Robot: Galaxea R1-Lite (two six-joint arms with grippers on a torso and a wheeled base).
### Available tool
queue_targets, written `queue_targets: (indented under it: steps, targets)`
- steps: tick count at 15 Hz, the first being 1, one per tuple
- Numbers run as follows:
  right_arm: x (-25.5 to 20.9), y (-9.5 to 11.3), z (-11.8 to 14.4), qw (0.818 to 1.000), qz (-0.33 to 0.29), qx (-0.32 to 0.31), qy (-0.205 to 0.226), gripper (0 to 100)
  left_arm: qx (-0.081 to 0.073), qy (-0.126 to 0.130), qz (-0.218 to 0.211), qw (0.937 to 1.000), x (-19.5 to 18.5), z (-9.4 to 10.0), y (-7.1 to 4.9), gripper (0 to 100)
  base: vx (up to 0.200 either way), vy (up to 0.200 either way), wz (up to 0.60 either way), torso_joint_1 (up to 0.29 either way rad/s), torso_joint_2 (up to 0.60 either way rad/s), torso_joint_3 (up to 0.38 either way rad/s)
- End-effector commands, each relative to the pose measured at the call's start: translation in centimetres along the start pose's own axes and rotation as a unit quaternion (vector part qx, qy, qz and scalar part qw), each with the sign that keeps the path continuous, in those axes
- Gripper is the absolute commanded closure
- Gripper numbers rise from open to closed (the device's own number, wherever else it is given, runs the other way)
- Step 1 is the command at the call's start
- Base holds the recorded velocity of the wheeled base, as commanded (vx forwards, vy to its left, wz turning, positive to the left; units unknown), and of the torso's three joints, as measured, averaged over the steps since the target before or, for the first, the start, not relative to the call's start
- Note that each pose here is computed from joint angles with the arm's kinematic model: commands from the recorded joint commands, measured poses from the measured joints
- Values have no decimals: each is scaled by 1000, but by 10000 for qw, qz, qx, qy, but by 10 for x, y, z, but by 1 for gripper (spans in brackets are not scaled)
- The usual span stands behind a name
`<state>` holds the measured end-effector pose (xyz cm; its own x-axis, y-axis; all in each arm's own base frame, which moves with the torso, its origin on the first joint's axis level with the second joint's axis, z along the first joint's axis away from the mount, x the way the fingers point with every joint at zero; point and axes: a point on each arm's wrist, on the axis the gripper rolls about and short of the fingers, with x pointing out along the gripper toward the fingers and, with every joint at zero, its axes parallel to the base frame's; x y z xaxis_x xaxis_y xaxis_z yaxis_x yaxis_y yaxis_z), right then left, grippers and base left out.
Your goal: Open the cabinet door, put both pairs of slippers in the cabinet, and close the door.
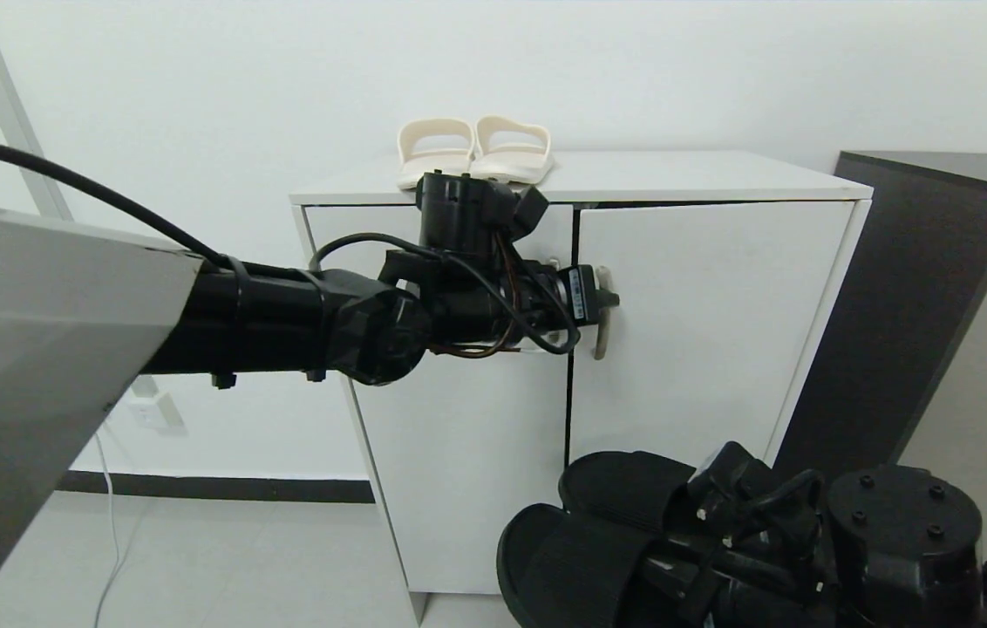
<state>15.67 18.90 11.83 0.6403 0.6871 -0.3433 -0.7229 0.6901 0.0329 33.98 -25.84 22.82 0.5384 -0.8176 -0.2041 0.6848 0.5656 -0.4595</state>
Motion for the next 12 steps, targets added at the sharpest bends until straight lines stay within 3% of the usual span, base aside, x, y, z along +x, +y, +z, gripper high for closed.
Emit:
queue_targets:
  steps: [1, 8, 10, 12]
  targets:
    - [-2, 1, 0, 10000, 27, -6, -21, 100, 50, -46, -75, 9999, -23, 2, -16, 100, 0, 0, 0, 0, 0, 0]
    - [-2, 3, -1, 10000, 69, -23, 4, 100, 133, -214, -146, 9996, -76, -10, -40, 100, 0, 0, 0, 0, 0, 0]
    - [-2, 4, -1, 10000, 83, -28, 4, 100, 124, -311, -149, 9993, -79, -9, -38, 100, 0, 0, 0, 0, 0, 0]
    - [-2, 5, -1, 9999, 98, -34, 5, 100, 104, -418, -24, 9991, -75, -6, -21, 100, 0, 0, 0, 0, 0, 0]
